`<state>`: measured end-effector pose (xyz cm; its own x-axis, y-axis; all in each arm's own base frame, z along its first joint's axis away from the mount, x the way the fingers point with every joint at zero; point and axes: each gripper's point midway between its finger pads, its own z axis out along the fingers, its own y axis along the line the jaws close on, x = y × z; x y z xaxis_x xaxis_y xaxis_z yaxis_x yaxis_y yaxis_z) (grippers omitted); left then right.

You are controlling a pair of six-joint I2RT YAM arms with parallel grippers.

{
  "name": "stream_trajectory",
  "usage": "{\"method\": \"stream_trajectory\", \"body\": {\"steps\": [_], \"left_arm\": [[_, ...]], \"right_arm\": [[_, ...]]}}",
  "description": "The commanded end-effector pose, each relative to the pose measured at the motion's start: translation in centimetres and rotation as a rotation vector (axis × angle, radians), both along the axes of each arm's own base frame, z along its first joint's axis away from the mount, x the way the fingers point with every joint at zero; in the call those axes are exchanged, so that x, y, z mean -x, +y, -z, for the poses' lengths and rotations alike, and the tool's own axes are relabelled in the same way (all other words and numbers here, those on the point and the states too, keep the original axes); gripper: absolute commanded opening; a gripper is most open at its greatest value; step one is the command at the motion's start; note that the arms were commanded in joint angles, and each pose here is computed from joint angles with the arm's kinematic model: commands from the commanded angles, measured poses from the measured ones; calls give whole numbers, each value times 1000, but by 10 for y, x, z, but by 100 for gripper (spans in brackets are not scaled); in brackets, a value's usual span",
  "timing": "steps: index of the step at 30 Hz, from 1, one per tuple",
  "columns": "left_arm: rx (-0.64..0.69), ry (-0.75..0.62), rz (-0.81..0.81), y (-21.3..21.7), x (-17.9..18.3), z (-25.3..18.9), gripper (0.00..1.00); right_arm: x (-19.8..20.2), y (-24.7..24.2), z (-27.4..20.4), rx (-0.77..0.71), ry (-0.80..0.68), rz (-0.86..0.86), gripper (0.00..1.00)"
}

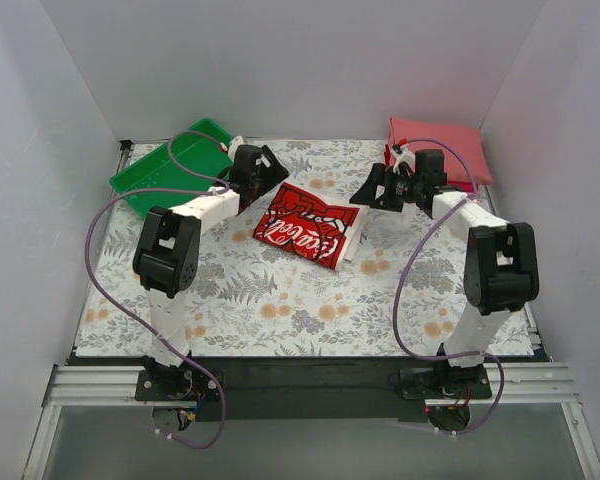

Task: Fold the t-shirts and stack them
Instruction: Fold the tshirt

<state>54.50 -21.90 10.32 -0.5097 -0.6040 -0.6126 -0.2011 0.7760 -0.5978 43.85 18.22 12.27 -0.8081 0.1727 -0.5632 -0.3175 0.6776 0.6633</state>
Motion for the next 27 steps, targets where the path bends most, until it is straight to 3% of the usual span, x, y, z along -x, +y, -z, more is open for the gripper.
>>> {"method": "stream_trajectory", "body": {"steps": [1, 5, 6, 8, 11, 19, 27], "left_arm": [[73, -111, 107, -13, 23, -62, 77], [158, -92, 172, -24, 50, -57, 77], [172, -88, 168, -23, 53, -54, 77], [186, -49, 163, -21, 63, -33, 77], [202, -1, 175, -23, 75, -11, 77], [167, 101, 147, -9, 101, 38, 77], [190, 248, 113, 8, 164, 81, 77]], "right_arm": [[34, 21, -40, -9, -106, -49, 98], [90, 71, -39, -79, -102, -159, 98], [94, 85, -49, -144, -135, -174, 98], [114, 107, -31, -148, -95, -224, 98], [113, 121, -14, -141, -45, -242, 98], [112, 99, 52, -58, 96, -152, 98], [129, 65, 88, -6, 169, -95, 98]]}}
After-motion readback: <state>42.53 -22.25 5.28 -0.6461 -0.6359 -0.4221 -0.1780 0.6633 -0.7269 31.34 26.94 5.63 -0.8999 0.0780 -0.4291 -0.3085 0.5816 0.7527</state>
